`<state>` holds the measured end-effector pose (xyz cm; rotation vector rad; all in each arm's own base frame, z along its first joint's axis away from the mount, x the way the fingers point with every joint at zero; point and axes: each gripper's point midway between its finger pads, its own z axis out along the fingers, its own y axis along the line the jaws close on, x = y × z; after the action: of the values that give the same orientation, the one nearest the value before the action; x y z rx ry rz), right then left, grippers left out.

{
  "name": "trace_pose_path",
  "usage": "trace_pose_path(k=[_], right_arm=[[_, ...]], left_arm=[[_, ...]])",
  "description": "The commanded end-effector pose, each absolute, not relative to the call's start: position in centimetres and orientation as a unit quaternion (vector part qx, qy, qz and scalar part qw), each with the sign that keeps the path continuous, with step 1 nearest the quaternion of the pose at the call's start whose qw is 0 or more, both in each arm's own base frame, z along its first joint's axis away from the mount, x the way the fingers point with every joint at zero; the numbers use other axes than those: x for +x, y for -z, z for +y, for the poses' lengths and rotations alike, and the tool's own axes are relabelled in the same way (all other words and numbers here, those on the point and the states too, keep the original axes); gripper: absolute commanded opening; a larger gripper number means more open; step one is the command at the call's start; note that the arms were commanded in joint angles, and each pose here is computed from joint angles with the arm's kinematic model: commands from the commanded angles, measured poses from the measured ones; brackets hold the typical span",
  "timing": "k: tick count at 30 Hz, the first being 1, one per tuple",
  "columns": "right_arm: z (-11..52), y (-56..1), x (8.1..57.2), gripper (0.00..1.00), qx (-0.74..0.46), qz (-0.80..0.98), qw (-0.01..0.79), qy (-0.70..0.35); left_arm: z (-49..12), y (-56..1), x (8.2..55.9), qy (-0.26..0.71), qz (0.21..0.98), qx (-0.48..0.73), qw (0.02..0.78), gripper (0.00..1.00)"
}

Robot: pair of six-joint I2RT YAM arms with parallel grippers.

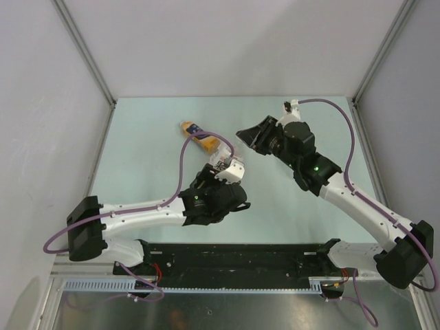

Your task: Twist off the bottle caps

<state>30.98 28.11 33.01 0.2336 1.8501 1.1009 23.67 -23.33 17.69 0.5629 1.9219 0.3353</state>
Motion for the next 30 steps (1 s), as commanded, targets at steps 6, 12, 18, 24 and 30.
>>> trace_pose_path(k=[6,12,18,24,30], right_arm=[[28.2,-36.5,29.8,0.00,0.045,0.707,0.505,-0.493],[28.1,-37.0,29.3,0.00,0.025,0.690,0.490,-0.532],[28.5,-38.5,28.4,0.00,0.001,0.667,0.481,-0.569],[28.2,-39.8,27.8,0.00,-0.016,0.646,0.487,-0.588],[27.4,-41.5,26.9,0.00,-0.033,0.622,0.504,-0.598]], left_arm=[[-24.0,-16.8,22.5,-0.123,0.805,0.275,0.511,0.15],[-24.6,-17.0,22.1,-0.099,0.806,0.296,0.502,0.12],[-25.4,-18.2,21.7,-0.066,0.805,0.306,0.504,0.09],[-26.7,-20.6,21.1,-0.010,0.793,0.329,0.512,0.09],[-27.7,-23.7,20.1,0.052,0.772,0.356,0.524,0.10]])
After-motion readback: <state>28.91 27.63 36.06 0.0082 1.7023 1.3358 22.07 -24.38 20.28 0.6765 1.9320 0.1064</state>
